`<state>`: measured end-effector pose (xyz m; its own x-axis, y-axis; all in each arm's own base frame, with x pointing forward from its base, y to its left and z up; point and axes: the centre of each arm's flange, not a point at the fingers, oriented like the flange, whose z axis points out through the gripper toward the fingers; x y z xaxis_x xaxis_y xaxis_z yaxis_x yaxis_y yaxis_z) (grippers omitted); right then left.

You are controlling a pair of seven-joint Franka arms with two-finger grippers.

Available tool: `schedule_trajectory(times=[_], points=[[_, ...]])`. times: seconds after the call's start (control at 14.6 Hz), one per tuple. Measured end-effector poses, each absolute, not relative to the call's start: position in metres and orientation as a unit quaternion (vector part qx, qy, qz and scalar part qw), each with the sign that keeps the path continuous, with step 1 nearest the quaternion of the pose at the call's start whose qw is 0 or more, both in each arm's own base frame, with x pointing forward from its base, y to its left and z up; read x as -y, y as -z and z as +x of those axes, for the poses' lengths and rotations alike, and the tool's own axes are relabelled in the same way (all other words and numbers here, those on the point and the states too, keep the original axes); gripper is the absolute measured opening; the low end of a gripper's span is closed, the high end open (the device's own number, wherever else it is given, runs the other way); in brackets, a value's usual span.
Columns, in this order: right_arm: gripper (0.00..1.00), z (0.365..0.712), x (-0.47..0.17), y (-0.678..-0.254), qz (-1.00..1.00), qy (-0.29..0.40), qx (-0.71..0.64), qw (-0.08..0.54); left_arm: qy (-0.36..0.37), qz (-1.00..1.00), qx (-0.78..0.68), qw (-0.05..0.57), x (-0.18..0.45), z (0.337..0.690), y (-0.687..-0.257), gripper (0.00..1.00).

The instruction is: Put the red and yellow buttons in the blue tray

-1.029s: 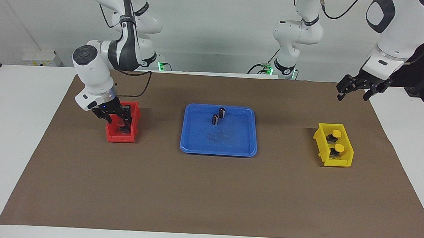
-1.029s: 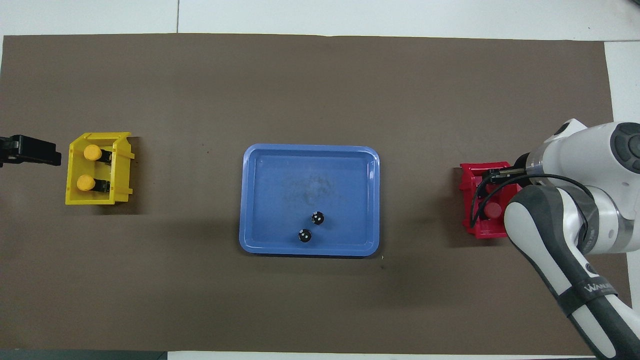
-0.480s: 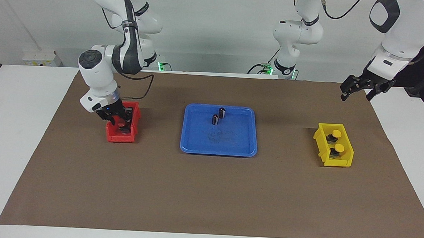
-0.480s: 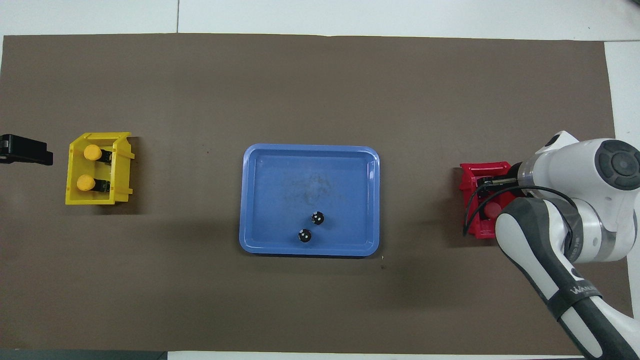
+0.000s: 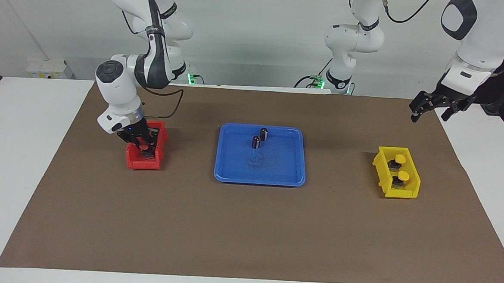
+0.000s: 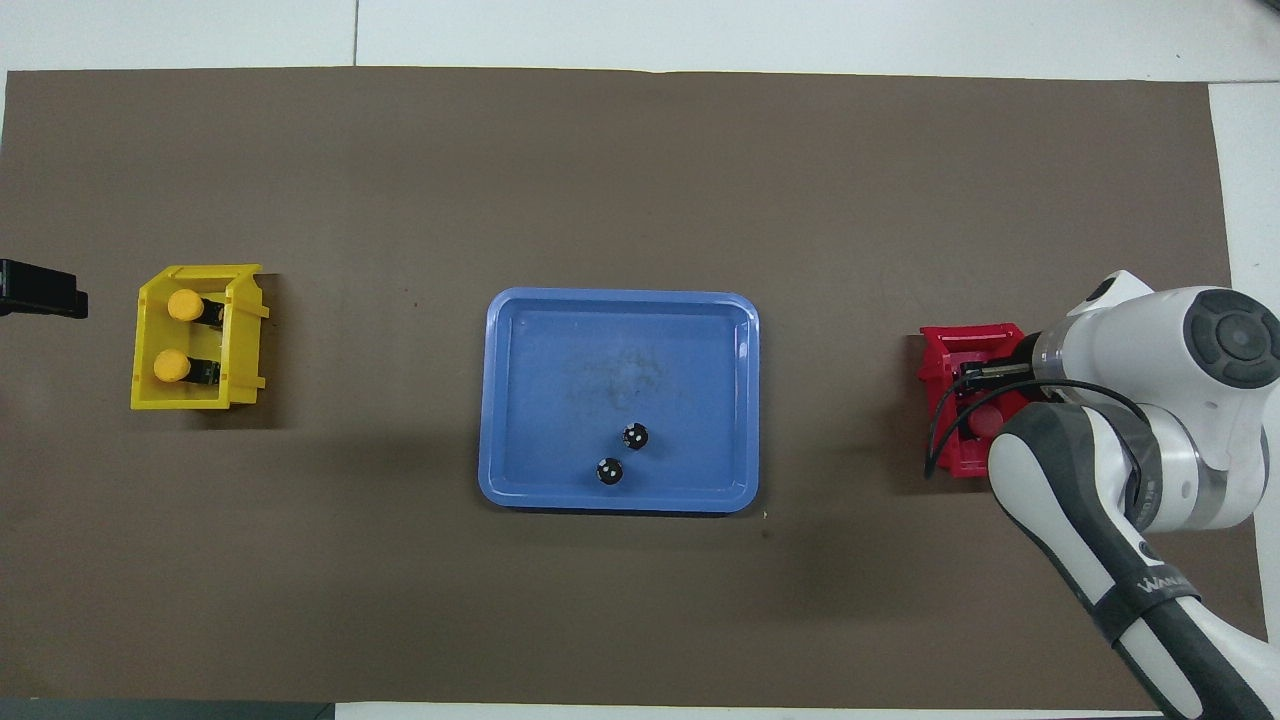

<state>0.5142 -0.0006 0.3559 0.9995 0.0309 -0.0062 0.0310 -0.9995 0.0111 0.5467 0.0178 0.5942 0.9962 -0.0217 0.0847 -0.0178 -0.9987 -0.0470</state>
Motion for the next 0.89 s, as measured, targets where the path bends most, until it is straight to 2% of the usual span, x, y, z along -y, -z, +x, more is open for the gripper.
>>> schedule_trajectory(times=[0.07, 0.21, 0.27, 0.34, 0.55, 0.69, 0.89], points=[[0.42, 0.52, 0.001, -0.369, 1.0, 0.014, -0.016, 0.006, 0.05, -0.998, -0.008, 0.024, -0.023, 0.552, -0.581, 0.91], [0.42, 0.537, -0.001, -0.411, 0.999, 0.031, -0.018, 0.007, 0.051, -0.998, -0.006, 0.026, -0.027, 0.568, -0.546, 0.78], [0.42, 0.545, -0.005, -0.435, 0.999, 0.037, -0.021, 0.008, 0.049, -0.999, -0.003, 0.023, -0.027, 0.577, -0.527, 0.78], [0.42, 0.553, -0.013, -0.457, 0.999, 0.04, -0.027, 0.008, 0.046, -0.999, 0.0, 0.019, -0.028, 0.586, -0.508, 0.73], [0.42, 0.574, -0.082, -0.503, 0.999, 0.029, -0.012, 0.011, 0.048, -0.999, 0.005, 0.017, -0.03, 0.601, -0.46, 0.7], [0.42, 0.578, -0.156, -0.506, 1.0, 0.009, 0.017, 0.008, 0.048, -0.999, 0.007, 0.018, -0.033, 0.601, -0.438, 0.68], [0.42, 0.565, -0.261, -0.482, 0.998, -0.019, 0.053, -0.005, 0.05, -0.999, 0.009, 0.019, -0.035, 0.595, -0.41, 0.68]])
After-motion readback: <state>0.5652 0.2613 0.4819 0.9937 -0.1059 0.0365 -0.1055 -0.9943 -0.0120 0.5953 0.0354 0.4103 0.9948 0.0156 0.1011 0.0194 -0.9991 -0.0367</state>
